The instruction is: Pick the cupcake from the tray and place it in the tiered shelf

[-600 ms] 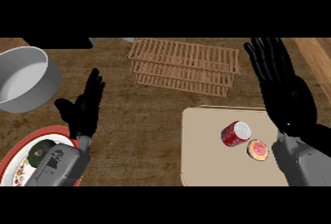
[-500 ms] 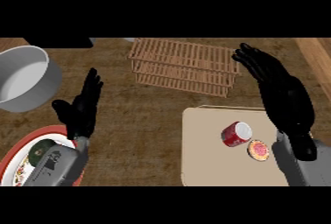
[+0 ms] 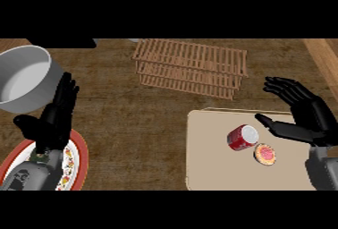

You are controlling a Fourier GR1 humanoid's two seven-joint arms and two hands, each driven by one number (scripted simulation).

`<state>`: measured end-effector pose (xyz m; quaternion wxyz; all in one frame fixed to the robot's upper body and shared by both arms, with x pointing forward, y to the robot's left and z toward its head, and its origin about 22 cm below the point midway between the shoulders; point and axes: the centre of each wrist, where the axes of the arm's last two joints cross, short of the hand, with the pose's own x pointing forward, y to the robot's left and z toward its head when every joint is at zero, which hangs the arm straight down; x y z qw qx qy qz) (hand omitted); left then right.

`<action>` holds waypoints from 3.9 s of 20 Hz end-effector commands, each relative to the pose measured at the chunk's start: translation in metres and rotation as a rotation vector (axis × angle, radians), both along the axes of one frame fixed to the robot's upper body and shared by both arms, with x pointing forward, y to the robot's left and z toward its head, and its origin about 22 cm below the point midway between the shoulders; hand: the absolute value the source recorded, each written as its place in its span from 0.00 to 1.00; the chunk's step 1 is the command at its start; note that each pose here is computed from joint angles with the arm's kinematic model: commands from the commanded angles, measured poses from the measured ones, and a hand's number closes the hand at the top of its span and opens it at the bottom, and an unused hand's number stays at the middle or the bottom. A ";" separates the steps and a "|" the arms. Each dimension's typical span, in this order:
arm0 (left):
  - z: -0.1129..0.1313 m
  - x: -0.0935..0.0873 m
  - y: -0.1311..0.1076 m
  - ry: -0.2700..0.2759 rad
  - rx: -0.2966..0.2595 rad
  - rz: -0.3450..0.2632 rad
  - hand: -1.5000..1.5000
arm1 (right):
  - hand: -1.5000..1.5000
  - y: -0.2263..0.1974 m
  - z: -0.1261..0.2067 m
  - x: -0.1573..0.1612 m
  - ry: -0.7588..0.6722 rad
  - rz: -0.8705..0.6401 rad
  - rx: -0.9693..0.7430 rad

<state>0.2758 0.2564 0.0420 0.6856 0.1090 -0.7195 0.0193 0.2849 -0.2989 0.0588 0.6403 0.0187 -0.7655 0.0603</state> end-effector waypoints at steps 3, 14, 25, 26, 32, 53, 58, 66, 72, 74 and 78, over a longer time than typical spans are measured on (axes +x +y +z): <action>0.009 -0.012 -0.007 0.016 0.002 0.004 0.50 | 0.00 -0.055 0.028 -0.024 -0.005 0.176 -0.047; 0.019 -0.027 0.016 0.015 0.008 0.020 0.50 | 0.00 -0.033 0.130 -0.047 0.131 0.364 -0.876; 0.018 -0.024 -0.001 0.008 0.007 -0.014 0.50 | 0.00 0.063 0.106 -0.070 0.253 0.248 -1.243; 0.010 -0.018 -0.004 0.012 0.013 0.002 0.50 | 0.00 0.064 0.101 -0.068 0.271 0.241 -1.269; 0.008 -0.031 0.011 0.020 -0.007 -0.006 0.50 | 0.00 0.083 0.071 -0.068 0.308 0.177 -1.500; -0.001 -0.023 0.006 0.005 -0.003 0.009 0.50 | 0.00 0.050 -0.006 -0.046 0.407 0.169 -1.540; 0.020 -0.013 0.033 0.005 -0.003 0.003 0.50 | 0.00 0.047 -0.012 -0.056 0.367 0.157 -1.501; 0.001 -0.028 0.011 0.006 0.010 -0.013 0.50 | 0.00 0.039 -0.027 -0.032 0.356 0.175 -1.472; 0.017 -0.028 0.020 0.008 0.025 -0.011 0.50 | 0.00 0.038 -0.053 -0.032 0.400 0.195 -1.491; 0.020 -0.022 0.017 0.003 0.003 -0.008 0.50 | 1.00 0.049 -0.053 -0.053 0.441 0.221 -1.480; 0.006 -0.026 0.020 0.007 0.009 -0.008 0.50 | 1.00 0.039 -0.057 -0.031 0.360 0.266 -1.595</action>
